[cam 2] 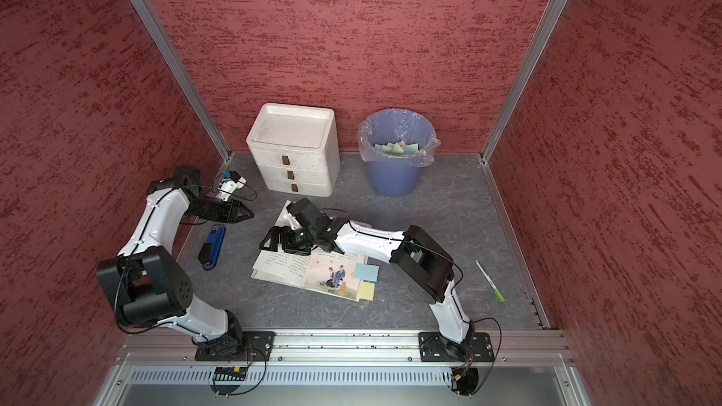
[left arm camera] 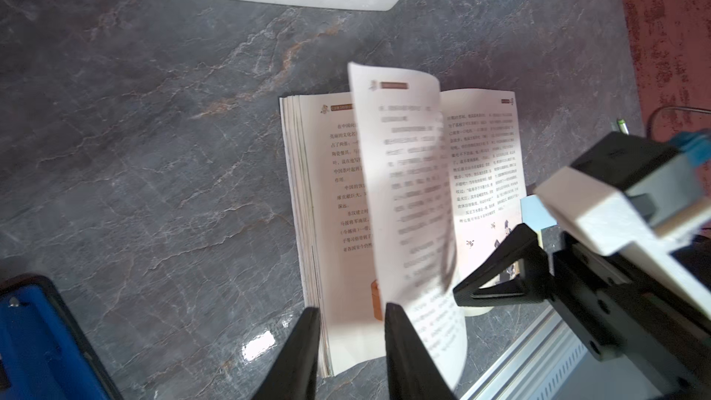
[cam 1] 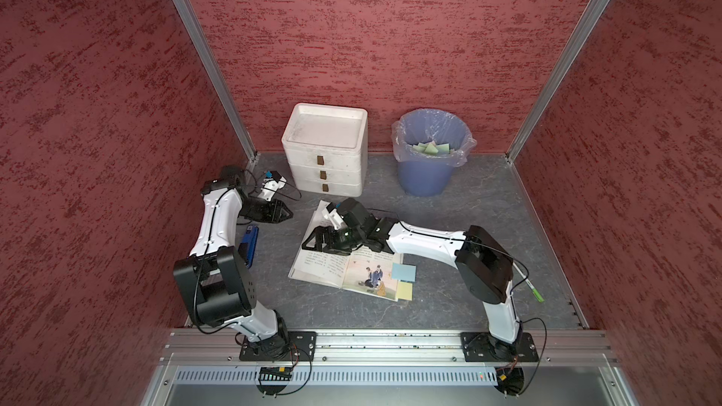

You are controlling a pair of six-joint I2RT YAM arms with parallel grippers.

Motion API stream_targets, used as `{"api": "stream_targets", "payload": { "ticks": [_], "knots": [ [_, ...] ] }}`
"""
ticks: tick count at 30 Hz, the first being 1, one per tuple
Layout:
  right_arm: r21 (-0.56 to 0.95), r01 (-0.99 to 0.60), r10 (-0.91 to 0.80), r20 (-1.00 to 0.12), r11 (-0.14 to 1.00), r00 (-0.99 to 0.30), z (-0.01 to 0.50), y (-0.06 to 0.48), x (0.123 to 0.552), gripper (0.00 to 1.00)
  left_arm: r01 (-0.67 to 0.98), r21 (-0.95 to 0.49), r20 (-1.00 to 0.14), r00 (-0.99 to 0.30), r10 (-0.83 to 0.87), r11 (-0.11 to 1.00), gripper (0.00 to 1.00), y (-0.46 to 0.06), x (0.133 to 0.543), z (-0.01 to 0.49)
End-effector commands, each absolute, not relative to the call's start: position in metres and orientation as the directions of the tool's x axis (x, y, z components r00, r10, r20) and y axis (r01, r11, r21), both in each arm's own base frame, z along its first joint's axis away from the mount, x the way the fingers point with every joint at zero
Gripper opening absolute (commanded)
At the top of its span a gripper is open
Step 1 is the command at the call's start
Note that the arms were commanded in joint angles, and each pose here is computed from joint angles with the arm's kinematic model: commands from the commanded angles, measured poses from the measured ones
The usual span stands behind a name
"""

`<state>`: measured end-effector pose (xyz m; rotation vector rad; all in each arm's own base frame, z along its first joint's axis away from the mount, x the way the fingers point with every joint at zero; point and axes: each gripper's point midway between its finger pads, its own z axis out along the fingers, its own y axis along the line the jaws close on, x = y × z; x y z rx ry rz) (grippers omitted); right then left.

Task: Peel off the used sticky note
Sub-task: Turn the page of the book at the center of the board, then tear off the note from the book.

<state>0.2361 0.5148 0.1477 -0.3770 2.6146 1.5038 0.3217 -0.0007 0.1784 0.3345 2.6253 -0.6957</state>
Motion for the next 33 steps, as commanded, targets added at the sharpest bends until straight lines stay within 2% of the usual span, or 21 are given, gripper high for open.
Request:
{"api": "stream_targets", "payload": {
  "ticks": [1, 6, 10, 13, 16, 22, 30, 33],
  "knots": [
    [0.807, -0.355, -0.171, -0.312, 0.472, -0.935, 0.185, 0.501, 0.235, 0.98, 0.366, -0.445, -0.447, -0.882, 0.152, 0.818, 0.32, -0.018, 0.317, 0.194],
    [0.749, -0.282, -0.051, -0.316, 0.600, -0.947, 0.182, 0.414, 0.245, 0.98, 0.472, -0.425, -0.448, -0.851, 0.273, 0.773, 0.32, -0.067, 0.316, 0.197],
    [0.673, -0.140, 0.073, -0.278, 0.727, -0.958, 0.147, 0.322, 0.243, 0.98, 0.564, -0.407, -0.433, -0.812, 0.393, 0.718, 0.32, -0.114, 0.314, 0.191],
    [0.639, -0.031, 0.164, -0.244, 0.768, -0.956, 0.125, 0.264, 0.228, 0.97, 0.633, -0.401, -0.401, -0.771, 0.494, 0.663, 0.32, -0.154, 0.309, 0.178],
    [0.613, 0.034, 0.209, -0.217, 0.790, -0.953, 0.105, 0.233, 0.216, 0.96, 0.683, -0.404, -0.370, -0.731, 0.574, 0.609, 0.32, -0.187, 0.303, 0.163],
    [0.622, 0.079, 0.219, -0.153, 0.779, -0.963, 0.073, 0.226, 0.205, 0.89, 0.767, -0.401, -0.327, -0.630, 0.704, 0.500, 0.32, -0.243, 0.291, 0.134],
    [0.658, 0.115, 0.243, -0.105, 0.744, -0.964, 0.052, 0.242, 0.215, 0.76, 0.799, -0.403, -0.277, -0.572, 0.772, 0.447, 0.32, -0.279, 0.294, 0.104],
    [0.688, 0.127, 0.268, -0.102, 0.715, -0.958, 0.048, 0.246, 0.222, 0.74, 0.808, -0.400, -0.267, -0.553, 0.789, 0.432, 0.32, -0.289, 0.294, 0.098]
  ]
}}
